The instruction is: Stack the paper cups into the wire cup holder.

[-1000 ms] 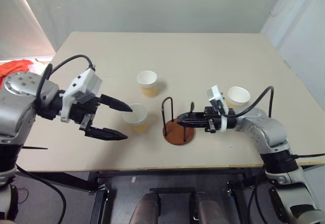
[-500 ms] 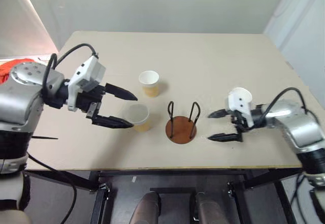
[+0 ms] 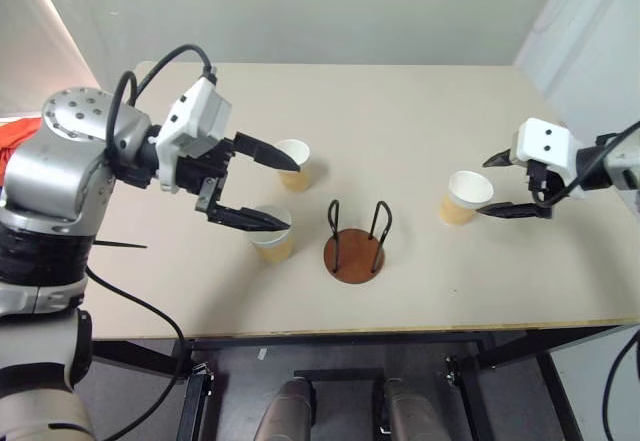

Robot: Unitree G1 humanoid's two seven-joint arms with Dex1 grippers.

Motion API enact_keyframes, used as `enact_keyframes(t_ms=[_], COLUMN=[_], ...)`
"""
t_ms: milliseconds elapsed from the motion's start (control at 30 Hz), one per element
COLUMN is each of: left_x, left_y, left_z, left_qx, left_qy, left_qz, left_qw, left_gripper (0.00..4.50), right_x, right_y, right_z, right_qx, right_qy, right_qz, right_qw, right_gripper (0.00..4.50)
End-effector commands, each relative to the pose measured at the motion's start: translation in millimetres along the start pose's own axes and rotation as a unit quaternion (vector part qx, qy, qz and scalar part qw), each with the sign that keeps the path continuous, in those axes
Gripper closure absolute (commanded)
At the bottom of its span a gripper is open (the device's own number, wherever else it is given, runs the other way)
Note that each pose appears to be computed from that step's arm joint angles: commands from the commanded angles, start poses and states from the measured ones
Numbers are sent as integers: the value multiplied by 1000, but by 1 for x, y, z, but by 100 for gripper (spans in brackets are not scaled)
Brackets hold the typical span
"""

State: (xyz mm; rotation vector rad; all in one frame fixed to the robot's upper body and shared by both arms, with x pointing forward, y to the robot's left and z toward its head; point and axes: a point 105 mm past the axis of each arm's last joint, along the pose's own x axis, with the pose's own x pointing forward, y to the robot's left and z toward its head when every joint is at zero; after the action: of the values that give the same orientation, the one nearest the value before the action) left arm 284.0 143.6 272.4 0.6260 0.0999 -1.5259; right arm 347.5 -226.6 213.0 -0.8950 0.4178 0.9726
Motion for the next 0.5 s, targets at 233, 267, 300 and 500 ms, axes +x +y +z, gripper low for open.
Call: enact_keyframes(t_ms=[233,267,300,500], left_x=[-7,-8,-9,-11], left_y=[-5,-7,-8,-13], left_z=[9,8,7,2], left_qx=[31,29,26,19], left_qy=[18,20,23,30], left_qz=[26,26,27,35], left_qw=[999,999,999,999], left_gripper=[0,0,0,0], right_x=[33,34,35,37], right_y=[-14,-14,-14,-17], right_z=[-32,-34,-35,-27], right_qx=[18,14,9,-10], right_qy=[33,37,41,30], right_qz=[15,18,22,33], right_qw=[999,999,999,999], right_gripper=[41,65,92,303])
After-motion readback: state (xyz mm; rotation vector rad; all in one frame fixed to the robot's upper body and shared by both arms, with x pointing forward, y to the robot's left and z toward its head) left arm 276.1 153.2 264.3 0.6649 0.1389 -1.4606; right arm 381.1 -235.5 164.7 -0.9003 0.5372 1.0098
